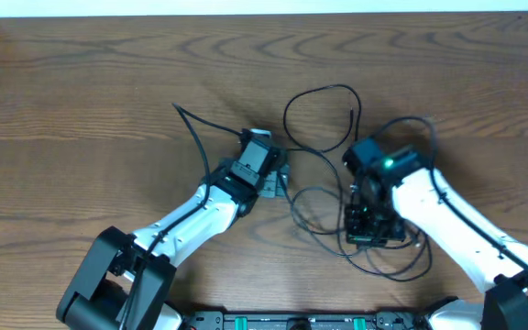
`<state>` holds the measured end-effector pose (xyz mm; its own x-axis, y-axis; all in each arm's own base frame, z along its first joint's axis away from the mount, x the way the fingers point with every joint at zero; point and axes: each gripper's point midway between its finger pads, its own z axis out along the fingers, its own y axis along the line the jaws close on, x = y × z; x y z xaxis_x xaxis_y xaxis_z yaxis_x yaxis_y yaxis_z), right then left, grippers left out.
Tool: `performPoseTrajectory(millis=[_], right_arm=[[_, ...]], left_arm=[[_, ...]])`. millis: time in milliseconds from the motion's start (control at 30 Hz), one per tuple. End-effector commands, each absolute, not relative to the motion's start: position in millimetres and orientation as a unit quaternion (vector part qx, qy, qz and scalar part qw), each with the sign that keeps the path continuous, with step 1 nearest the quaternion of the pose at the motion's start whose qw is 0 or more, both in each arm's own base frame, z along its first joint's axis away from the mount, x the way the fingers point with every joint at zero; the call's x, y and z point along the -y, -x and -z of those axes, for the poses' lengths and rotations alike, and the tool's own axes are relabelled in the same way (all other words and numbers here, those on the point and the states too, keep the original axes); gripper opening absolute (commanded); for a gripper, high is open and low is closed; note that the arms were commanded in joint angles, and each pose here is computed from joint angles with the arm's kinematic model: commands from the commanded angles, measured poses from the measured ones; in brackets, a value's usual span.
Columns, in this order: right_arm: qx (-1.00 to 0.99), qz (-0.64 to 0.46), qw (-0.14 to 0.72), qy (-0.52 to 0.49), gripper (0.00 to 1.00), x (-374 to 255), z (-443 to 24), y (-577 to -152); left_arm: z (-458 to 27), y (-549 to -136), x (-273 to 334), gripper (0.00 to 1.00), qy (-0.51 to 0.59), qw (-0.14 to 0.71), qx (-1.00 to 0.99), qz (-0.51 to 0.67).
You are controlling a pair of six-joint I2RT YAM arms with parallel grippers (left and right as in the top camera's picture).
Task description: Untangle cables
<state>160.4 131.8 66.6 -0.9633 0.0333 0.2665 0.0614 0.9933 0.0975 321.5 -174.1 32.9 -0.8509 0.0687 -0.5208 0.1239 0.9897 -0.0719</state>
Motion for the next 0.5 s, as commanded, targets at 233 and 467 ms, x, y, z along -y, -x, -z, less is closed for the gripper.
performPoseTrajectory(millis=[233, 467], right_arm=[[0.992, 0.092, 0.083, -0.033, 0.02, -159.5, -6.3, -147.8], [0.995, 0.036, 0.019, -0.093, 0.37, -162.1, 0.6, -155.2]], left_arm=[[-34.8, -326.3, 152.3, 0.98, -0.037, 0.271, -0.962, 0.011], [-34.5, -325.9, 151.9, 0.98, -0.037, 0.270, -0.962, 0.011]])
